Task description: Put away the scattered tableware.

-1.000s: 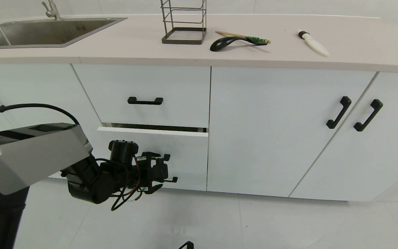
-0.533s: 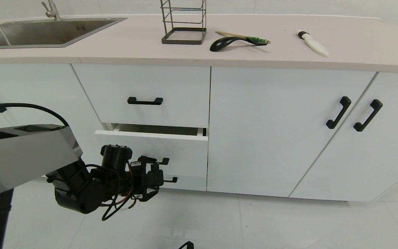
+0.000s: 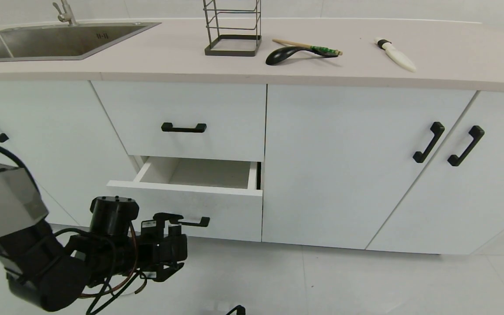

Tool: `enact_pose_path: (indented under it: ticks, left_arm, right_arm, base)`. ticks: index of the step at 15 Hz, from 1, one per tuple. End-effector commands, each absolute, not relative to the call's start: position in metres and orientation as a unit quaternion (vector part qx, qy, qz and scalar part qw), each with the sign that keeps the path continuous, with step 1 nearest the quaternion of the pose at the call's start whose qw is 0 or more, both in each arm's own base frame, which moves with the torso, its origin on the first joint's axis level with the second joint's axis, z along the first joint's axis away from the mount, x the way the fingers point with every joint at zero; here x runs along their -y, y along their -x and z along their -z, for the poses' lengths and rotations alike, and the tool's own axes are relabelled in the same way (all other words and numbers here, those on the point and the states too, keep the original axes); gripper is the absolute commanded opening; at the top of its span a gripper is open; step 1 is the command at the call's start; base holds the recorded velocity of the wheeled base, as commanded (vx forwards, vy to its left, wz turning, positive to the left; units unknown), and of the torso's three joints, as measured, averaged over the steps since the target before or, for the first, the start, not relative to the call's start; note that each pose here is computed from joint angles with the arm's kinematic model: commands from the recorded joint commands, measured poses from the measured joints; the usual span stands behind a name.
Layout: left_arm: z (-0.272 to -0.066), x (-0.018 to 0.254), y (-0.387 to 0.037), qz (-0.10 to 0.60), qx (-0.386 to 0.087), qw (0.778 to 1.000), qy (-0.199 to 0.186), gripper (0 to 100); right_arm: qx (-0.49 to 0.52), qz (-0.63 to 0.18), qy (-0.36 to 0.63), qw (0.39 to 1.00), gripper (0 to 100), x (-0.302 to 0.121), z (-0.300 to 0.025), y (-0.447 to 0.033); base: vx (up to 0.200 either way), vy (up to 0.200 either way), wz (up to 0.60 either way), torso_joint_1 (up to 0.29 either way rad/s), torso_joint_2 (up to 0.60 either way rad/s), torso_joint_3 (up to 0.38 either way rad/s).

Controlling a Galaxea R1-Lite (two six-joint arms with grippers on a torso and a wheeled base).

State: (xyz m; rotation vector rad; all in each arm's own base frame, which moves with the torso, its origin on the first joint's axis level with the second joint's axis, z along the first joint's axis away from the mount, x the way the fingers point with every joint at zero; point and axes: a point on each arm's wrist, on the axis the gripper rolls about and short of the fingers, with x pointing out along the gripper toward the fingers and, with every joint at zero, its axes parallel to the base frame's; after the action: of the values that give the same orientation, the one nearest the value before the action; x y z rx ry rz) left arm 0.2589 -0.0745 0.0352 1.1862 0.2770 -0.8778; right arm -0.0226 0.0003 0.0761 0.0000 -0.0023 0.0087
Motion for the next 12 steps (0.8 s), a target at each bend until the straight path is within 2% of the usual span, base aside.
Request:
enact_pose_path:
  ticks: [1,5,7,8,12]
  left_arm:
    - [-0.063,0.072,-0.232,0.385,-0.088,0.738,-0.547,100]
    - [-0.086,0.084,-0.219,0.385,-0.038,0.744,-0.545,100]
    - [-0.106,0.104,-0.218,0.389,-0.006,0.768,-0.509,100]
    - [-0.111,0.109,-0.224,0.385,0.003,0.774,-0.502,100]
    - [-0.114,0.119,-0.251,0.385,-0.006,0.775,-0.501,100]
  right_arm:
    - [0.001,-0.005,0.000,1.000,0,0.000,-0.076,0.022]
    - [0.001,-0.005,0.000,1.000,0,0.000,-0.076,0.022]
    - [0.001,-0.005,0.000,1.000,0,0.000,-0.076,0.022]
    - [0.001,-0.005,0.000,1.000,0,0.000,-0.076,0.022]
    - [0.001,-0.005,0.000,1.000,0,0.000,-0.076,0.022]
  base:
    - [0.000,0.000,0.00,0.000,0.00,0.000]
    - [0.000,0.000,0.00,0.000,0.00,0.000]
    - [0.000,0.000,0.00,0.000,0.00,0.000]
    - [0.000,0.000,0.00,0.000,0.00,0.000]
    - [0.000,0.000,0.00,0.000,0.00,0.000]
